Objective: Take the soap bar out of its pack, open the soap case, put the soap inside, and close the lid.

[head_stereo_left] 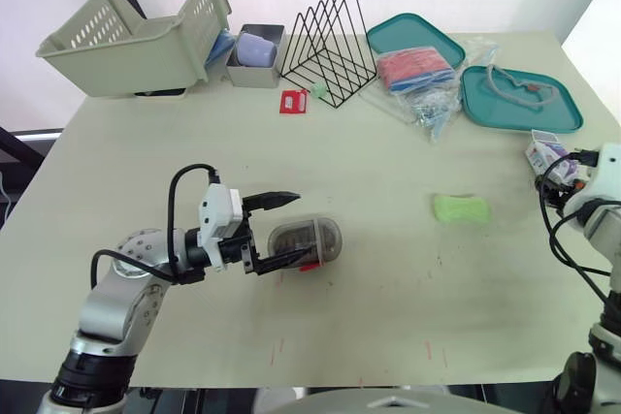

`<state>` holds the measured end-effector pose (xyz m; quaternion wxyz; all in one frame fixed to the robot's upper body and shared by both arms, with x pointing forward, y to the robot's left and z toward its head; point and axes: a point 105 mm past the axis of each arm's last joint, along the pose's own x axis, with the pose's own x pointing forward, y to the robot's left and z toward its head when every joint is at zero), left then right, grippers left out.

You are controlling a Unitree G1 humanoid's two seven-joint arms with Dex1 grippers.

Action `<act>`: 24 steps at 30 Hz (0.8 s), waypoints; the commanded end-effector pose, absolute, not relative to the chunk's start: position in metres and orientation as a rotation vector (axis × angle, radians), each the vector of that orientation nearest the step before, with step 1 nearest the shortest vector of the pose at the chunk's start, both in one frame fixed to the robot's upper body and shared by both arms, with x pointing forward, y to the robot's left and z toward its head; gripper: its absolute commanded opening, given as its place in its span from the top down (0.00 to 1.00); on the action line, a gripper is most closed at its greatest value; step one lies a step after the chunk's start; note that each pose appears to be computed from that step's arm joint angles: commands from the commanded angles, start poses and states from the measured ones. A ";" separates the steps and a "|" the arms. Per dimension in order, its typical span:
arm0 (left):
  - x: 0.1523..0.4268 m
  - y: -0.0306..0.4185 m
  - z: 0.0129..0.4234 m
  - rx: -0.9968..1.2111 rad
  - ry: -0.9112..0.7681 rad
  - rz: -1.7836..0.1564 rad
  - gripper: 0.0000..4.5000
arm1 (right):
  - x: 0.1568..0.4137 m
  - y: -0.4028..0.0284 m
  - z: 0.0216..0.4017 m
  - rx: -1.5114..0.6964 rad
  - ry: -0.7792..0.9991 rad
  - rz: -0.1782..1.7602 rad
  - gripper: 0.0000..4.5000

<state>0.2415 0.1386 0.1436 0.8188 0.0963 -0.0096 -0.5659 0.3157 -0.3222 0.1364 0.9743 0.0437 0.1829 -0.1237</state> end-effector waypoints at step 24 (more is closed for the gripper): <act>0.247 0.136 0.154 0.211 -0.081 -1.212 0.00 | 0.333 -0.266 0.219 -0.257 -0.078 0.346 0.01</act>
